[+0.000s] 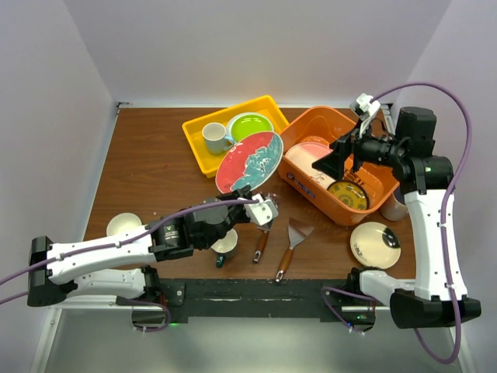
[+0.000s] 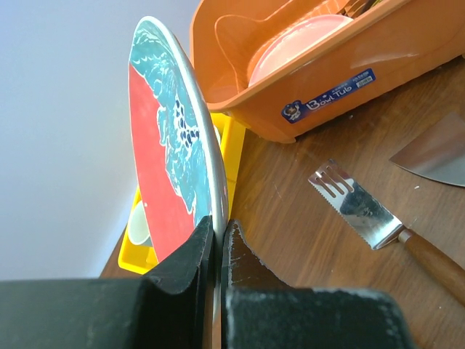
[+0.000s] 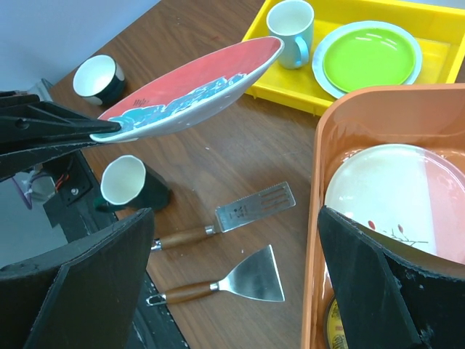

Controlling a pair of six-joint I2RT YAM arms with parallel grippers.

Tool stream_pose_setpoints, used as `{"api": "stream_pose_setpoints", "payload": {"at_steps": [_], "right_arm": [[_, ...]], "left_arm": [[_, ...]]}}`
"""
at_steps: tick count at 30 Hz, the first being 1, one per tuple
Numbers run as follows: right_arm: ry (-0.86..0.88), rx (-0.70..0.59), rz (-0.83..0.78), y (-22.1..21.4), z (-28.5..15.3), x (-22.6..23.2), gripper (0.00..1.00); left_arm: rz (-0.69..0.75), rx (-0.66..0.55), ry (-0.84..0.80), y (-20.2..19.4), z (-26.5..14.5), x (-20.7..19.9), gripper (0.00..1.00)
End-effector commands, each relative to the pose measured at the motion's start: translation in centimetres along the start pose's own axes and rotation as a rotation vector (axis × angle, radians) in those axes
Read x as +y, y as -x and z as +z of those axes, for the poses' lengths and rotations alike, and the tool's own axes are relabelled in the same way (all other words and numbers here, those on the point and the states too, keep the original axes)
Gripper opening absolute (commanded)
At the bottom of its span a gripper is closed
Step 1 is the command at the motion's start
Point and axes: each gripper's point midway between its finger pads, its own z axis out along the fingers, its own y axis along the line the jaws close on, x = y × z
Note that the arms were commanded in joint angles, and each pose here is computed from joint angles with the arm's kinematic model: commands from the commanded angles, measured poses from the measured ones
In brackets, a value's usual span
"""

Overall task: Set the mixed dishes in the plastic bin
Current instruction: Pick up the plate at the center of the board.

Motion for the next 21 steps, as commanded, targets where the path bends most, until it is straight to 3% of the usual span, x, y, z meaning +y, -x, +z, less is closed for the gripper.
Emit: {"api": "stream_pose_setpoints", "payload": {"at_steps": [1, 21], "right_arm": [[0.019, -0.057, -0.046, 1.97, -0.86, 1.40, 0.99], [0.010, -0.071, -0.028, 2.32, -1.07, 1.63, 0.99]], "left_arm": [[-0.092, -0.198, 0.209, 6.62, -1.51, 6.25, 0.00], [-0.040, -0.193, 0.260, 6.89, -1.28, 5.49, 0.00]]}}
